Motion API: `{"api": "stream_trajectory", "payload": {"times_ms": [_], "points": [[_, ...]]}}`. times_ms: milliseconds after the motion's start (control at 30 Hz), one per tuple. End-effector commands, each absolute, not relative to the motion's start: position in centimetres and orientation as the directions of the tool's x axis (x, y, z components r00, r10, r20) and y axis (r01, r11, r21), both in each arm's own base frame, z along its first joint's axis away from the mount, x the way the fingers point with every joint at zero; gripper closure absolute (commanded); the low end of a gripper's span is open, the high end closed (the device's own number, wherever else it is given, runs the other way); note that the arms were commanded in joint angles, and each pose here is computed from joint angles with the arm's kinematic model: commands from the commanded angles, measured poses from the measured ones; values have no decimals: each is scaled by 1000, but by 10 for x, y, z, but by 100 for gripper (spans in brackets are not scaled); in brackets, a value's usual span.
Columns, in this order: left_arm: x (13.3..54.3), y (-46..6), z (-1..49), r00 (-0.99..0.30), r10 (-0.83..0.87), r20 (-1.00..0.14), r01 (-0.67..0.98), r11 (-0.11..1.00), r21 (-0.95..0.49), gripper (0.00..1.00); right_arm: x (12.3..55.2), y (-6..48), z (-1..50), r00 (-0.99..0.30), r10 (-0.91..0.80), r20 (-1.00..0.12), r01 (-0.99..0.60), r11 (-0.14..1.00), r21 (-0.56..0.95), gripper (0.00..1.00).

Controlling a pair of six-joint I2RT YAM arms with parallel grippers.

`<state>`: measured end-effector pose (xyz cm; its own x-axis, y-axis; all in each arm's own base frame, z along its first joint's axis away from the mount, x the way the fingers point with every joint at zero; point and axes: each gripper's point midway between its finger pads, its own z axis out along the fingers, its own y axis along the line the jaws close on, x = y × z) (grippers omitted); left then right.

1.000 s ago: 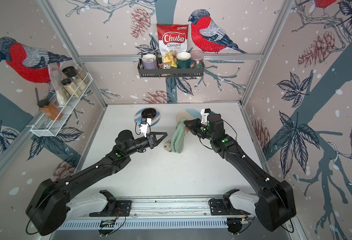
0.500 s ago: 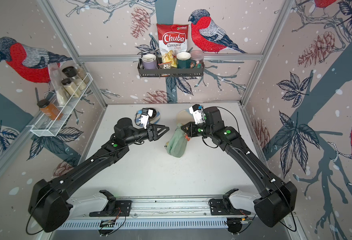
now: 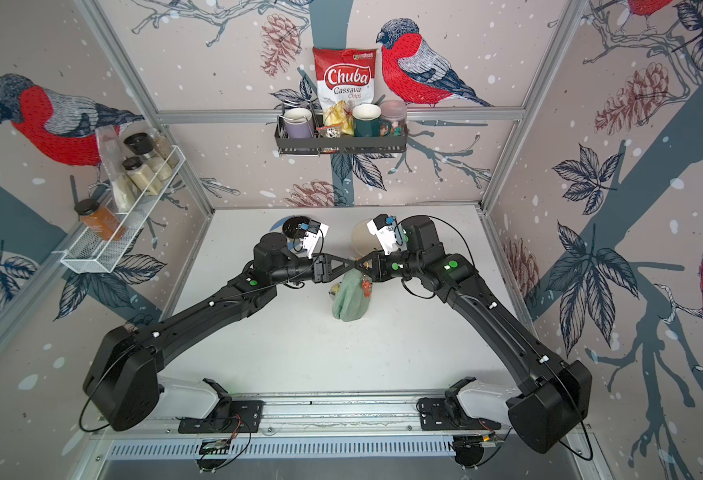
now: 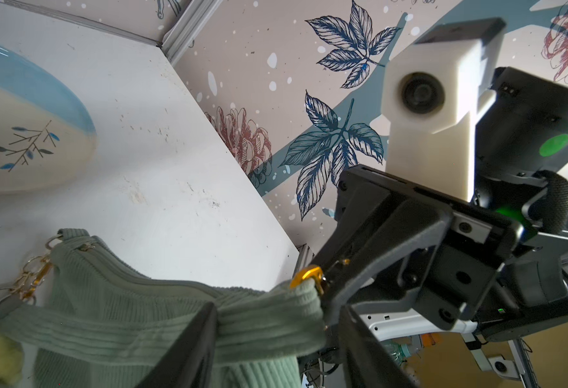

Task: Remove the decoration from the bag
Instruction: Remove the decoration item from the bag.

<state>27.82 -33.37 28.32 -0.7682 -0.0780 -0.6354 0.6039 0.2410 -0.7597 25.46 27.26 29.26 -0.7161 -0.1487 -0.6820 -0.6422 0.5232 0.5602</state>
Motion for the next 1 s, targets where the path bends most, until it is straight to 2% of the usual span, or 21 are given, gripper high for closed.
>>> {"api": "stream_trajectory", "payload": {"times_ms": [0,100,167,300,433,533,633,800,967], "points": [[281,-335,300,-761,-129,-636,615,169,-770,63,252,278,300,-695,-152,-703,-673,482,561,100],[291,-330,308,-770,-198,-606,593,128,-795,90,254,278,298,-705,-136,-696,-660,487,572,100],[292,-329,309,-773,-212,-598,590,109,-800,100,260,278,296,-721,-100,-685,-629,509,588,100],[285,-332,303,-760,-183,-624,611,126,-781,100,274,275,298,-762,0,-648,-542,548,637,100],[278,-330,291,-721,-120,-682,651,216,-727,100,286,275,291,-802,64,-594,-457,574,679,100],[269,-327,284,-661,-39,-749,706,305,-639,100,294,272,294,-825,140,-548,-390,561,730,100],[255,-331,281,-608,32,-793,755,330,-566,100,302,274,296,-847,217,-485,-319,522,791,100],[258,-330,258,-634,35,-773,724,377,-577,100,312,273,307,-839,328,-434,-269,443,855,100],[263,-325,258,-624,5,-782,714,411,-567,100,317,252,306,-818,390,-423,-229,454,861,100]]}}
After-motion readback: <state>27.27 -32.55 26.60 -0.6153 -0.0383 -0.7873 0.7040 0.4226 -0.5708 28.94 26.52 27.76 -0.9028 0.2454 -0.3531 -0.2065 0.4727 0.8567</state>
